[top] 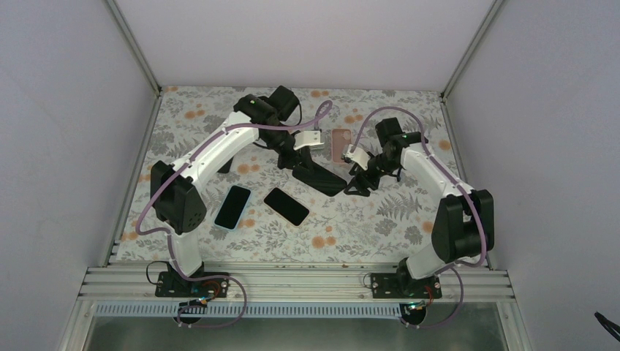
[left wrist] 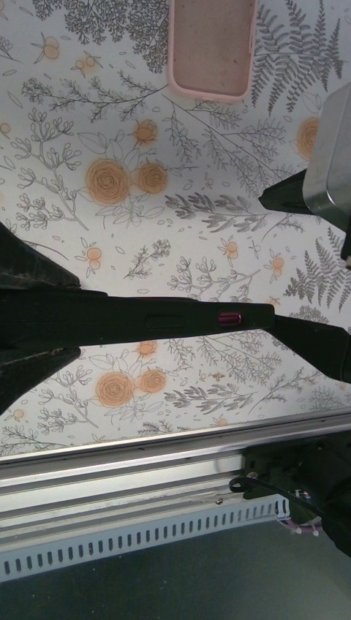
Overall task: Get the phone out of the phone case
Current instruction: Remove the phone case from the phone.
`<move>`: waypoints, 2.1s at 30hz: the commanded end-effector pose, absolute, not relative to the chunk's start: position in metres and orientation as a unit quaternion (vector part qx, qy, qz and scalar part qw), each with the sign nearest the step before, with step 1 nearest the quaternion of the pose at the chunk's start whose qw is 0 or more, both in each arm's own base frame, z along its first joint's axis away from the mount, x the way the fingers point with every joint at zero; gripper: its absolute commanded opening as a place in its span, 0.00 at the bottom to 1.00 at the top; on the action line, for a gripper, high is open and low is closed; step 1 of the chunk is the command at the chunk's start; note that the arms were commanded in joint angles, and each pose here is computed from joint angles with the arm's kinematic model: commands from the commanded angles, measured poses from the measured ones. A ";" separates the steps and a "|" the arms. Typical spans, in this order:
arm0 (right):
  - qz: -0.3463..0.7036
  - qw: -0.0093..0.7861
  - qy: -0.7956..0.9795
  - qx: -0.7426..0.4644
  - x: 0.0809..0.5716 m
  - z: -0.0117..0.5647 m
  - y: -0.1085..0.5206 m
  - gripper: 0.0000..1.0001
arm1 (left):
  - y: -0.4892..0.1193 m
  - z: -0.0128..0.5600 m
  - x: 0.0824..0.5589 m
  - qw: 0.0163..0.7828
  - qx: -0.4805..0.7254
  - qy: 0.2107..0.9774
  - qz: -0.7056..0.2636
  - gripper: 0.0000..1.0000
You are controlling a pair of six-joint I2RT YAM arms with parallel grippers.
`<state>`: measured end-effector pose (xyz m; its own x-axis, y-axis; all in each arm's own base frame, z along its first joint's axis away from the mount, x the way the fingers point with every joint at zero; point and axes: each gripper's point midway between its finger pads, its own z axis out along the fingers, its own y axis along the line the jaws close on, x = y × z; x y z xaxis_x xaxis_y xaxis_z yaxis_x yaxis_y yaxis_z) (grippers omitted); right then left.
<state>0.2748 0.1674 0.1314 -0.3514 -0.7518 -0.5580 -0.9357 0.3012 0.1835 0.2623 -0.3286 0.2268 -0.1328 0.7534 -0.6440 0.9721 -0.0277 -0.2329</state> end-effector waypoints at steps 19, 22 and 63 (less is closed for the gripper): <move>0.222 0.146 0.787 -0.556 0.260 0.120 0.154 0.82 | -0.338 0.246 0.250 0.191 0.652 0.647 -0.346 0.02; 0.225 0.137 0.785 -0.561 0.248 0.119 0.152 0.82 | -0.337 0.249 0.254 0.199 0.650 0.649 -0.341 0.02; 0.250 0.160 0.792 -0.534 0.329 0.124 0.170 0.75 | -0.333 0.254 0.221 0.169 0.665 0.621 -0.380 0.02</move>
